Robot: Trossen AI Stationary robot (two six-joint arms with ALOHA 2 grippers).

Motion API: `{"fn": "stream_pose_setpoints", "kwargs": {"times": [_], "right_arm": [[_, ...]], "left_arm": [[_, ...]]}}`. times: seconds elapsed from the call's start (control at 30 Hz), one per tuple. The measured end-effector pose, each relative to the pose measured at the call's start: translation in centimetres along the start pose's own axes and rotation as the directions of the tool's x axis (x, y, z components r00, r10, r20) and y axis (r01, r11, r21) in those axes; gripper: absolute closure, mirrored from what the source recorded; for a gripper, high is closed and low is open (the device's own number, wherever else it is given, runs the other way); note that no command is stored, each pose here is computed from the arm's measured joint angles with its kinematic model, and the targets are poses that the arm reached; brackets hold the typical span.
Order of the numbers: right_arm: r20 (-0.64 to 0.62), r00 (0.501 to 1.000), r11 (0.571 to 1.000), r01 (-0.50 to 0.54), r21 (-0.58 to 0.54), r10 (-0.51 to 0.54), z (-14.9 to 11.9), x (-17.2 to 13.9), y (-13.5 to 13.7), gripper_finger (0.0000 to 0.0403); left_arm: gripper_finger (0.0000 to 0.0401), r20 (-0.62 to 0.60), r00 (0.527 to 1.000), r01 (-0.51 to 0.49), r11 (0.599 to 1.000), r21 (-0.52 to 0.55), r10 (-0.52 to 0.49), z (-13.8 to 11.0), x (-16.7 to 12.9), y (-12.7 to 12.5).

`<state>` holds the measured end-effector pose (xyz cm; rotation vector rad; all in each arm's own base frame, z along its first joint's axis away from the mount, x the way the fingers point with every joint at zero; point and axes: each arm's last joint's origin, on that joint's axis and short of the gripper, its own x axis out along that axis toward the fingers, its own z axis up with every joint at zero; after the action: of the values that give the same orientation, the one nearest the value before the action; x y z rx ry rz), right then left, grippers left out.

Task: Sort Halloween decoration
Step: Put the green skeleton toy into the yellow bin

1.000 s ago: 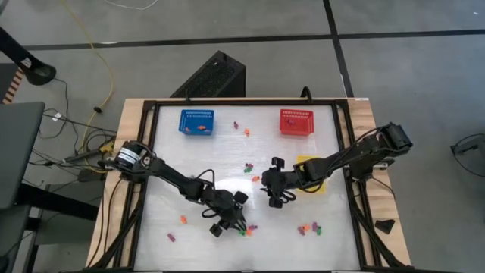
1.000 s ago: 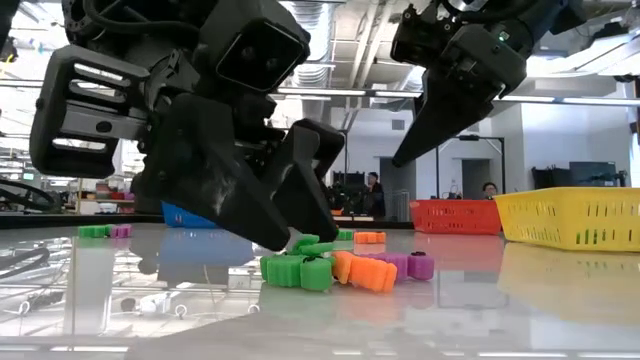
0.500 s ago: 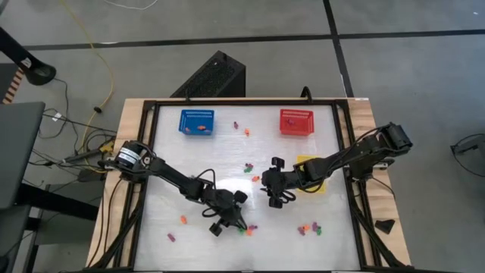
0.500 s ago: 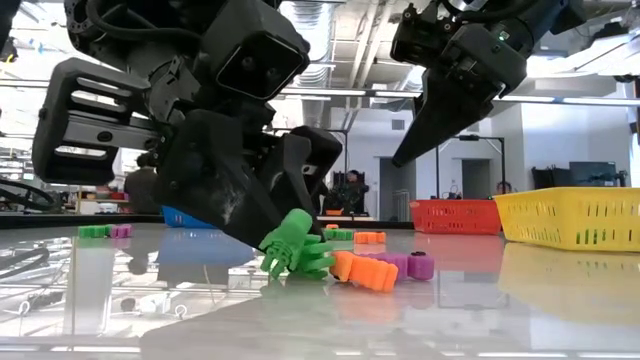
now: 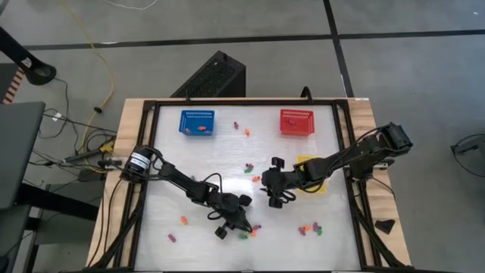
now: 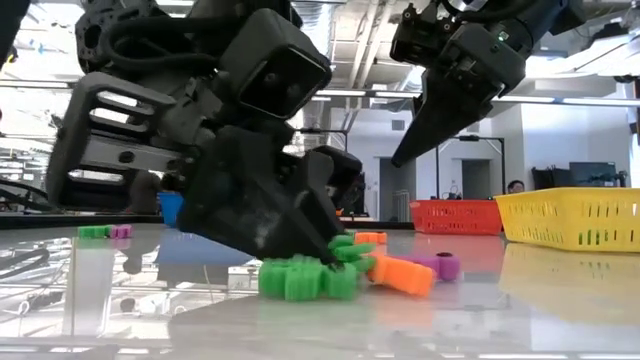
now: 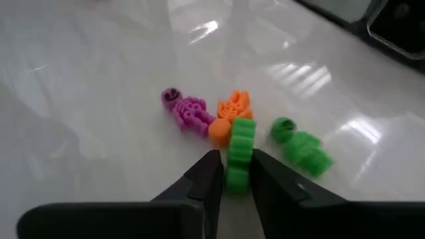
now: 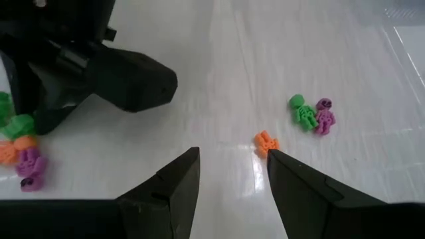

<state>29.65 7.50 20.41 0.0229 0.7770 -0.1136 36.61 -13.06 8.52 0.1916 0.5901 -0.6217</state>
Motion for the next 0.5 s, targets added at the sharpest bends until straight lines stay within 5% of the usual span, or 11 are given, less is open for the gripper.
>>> {"fn": "stream_pose_setpoints", "kwargs": {"times": [0.17, 0.5], "right_arm": [[-0.011, 1.0, 1.0, 0.003, -0.003, -0.003, -0.1, 0.0, 0.0, 0.0198], [-0.045, 0.999, 1.0, 0.015, 0.015, -0.015, -0.1, -1.1, -0.4, 0.0198]], "left_arm": [[0.0385, -0.021, 1.0, -0.004, 1.0, -0.007, 0.004, 0.4, -0.5, 0.1], [0.0384, -0.059, 0.989, -0.131, 0.986, 0.101, 0.138, 4.2, -5.4, 0.1]]}}
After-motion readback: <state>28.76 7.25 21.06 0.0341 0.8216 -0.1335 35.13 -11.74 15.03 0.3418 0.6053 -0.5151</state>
